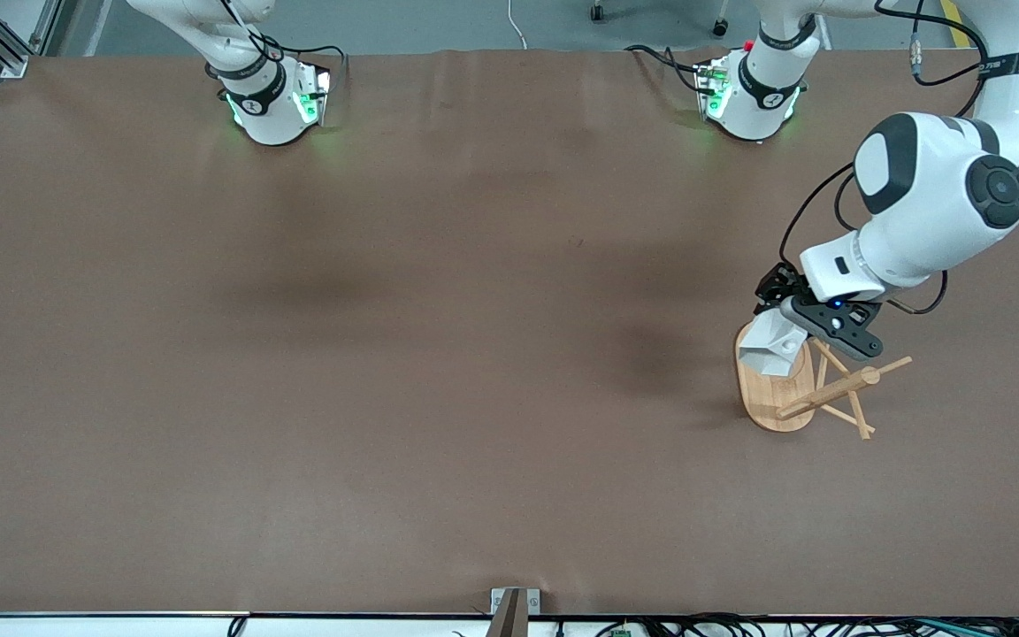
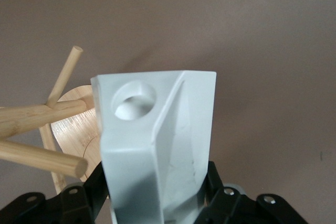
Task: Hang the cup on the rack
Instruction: 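Carry the cup with the left gripper over the wooden rack, then lower the cup's hole onto a rack peg with the left gripper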
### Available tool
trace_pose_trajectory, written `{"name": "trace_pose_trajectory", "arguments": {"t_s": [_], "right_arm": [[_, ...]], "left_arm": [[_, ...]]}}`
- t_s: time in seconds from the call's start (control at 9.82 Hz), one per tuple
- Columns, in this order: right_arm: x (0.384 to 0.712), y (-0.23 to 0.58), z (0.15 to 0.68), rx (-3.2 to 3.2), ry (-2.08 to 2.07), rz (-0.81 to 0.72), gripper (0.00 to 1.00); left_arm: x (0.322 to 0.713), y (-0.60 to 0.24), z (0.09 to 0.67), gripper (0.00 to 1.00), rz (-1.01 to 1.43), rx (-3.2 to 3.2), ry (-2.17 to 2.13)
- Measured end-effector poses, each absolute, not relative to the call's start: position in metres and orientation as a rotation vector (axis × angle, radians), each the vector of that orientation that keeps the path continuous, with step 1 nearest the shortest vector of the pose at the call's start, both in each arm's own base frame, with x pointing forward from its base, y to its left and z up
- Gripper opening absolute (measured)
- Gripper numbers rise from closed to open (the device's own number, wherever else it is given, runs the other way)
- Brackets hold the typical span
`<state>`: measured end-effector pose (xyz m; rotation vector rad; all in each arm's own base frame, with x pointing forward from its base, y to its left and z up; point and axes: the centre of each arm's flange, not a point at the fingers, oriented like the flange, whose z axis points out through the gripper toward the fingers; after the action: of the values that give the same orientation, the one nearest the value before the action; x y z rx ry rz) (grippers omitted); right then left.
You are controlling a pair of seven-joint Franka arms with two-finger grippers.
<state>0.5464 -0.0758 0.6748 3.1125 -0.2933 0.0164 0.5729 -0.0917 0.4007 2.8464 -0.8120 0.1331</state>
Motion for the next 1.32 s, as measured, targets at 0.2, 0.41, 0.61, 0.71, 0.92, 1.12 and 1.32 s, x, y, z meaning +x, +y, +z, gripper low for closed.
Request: {"name": "trace_pose_trajectory", "arguments": {"t_s": [0.2, 0.41, 0.61, 0.71, 0.92, 1.12, 1.32], "right_arm": [[0.546, -0.075, 0.675, 3.113, -0.291, 0.016, 1.00], [0.547, -0.073, 0.675, 3.113, -0.286, 0.015, 1.00], [0.547, -0.071, 0.675, 3.114, -0.280, 0.015, 1.00], [0.547, -0.069, 0.675, 3.115, -0.276, 0.015, 1.00], [0.547, -0.069, 0.675, 3.115, -0.274, 0.015, 1.00], [0.547, -0.069, 0.675, 3.115, -0.274, 0.015, 1.00], [0.547, -0.069, 0.675, 3.115, -0.274, 0.015, 1.00]], "left_arm": [[0.575, -0.086, 0.396, 0.75, 0.129, 2.836, -0.811], [0.577, -0.077, 0.391, 0.75, 0.122, 2.843, -0.796], [0.581, -0.061, 0.393, 0.75, 0.136, 2.852, -0.785], [0.582, -0.059, 0.396, 0.75, 0.145, 2.854, -0.782], [0.584, -0.059, 0.396, 0.75, 0.155, 2.856, -0.783], [0.588, -0.058, 0.389, 0.75, 0.161, 2.863, -0.777], [0.593, -0.051, 0.381, 0.75, 0.165, 2.876, -0.757]]}}
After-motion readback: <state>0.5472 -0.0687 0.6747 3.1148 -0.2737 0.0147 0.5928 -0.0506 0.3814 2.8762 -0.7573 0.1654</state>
